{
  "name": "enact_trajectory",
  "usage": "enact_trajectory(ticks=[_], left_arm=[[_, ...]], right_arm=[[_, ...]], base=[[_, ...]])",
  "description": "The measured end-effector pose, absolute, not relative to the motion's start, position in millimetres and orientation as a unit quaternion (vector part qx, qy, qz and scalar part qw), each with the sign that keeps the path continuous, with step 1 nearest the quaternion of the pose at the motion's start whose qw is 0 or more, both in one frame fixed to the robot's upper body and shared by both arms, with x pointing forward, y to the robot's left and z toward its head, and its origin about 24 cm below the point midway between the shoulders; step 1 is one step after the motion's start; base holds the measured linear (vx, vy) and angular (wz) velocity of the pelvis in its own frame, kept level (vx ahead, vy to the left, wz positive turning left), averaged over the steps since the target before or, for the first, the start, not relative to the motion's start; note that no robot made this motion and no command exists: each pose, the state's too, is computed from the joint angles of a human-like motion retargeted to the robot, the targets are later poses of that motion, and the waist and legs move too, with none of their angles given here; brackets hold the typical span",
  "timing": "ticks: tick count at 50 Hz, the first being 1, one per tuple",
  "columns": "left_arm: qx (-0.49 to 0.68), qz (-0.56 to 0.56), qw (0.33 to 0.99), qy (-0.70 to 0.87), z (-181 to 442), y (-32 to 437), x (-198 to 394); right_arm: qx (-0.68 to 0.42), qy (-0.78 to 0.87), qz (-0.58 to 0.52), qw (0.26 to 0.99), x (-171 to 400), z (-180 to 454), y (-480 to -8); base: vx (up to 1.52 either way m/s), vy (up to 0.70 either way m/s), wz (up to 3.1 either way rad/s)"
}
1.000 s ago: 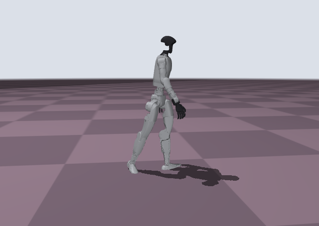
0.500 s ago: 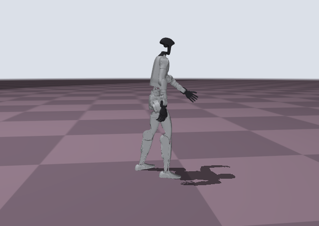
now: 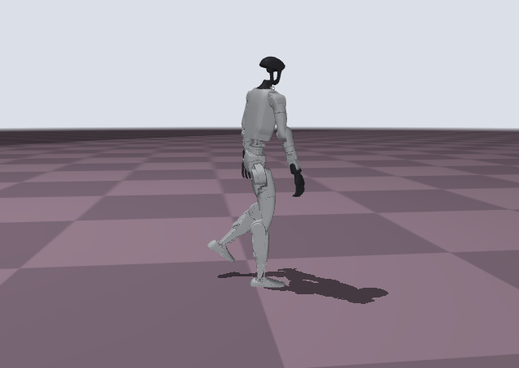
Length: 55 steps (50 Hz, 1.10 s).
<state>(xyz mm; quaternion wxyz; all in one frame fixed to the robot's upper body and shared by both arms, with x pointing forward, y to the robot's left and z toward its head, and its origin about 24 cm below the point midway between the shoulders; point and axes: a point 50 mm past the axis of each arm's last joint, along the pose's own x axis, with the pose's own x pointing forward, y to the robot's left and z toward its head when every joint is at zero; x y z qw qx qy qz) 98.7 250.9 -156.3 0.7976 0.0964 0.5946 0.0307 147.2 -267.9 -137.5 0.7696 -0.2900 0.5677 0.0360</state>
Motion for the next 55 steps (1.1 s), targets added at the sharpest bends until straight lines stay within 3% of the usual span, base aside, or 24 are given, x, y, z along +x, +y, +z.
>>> enact_trajectory(ticks=[11, 22, 30, 39, 47, 55], left_arm=[[0.004, 0.16, 0.725, 0.67, -159, 278, -16], [-0.016, 0.025, 0.738, 0.674, -159, 261, -27], [0.034, -0.022, 0.744, 0.667, -164, 256, 26], [0.112, -0.016, 0.848, 0.518, -133, 227, 184], [0.053, -0.044, 0.961, 0.267, -29, 191, 321], [0.084, -0.05, 0.984, 0.148, 40, 194, 364]], right_arm=[[-0.351, 0.397, -0.028, 0.848, 250, -71, -283], [-0.352, 0.383, 0.044, 0.853, 245, -75, -273], [-0.295, 0.515, 0.077, 0.801, 162, -130, -263], [-0.232, 0.609, 0.058, 0.756, 91, -155, -261], [-0.231, 0.619, 0.043, 0.749, 87, -155, -266], [-0.242, 0.61, 0.06, 0.752, 107, -155, -250]], base=[[0.51, -0.1, -0.41], [0.63, 0.02, -0.17], [0.7, 0.08, 0.36], [0.55, 0.04, 0.56], [0.47, -0.04, 0.28], [0.56, -0.28, -0.07]])
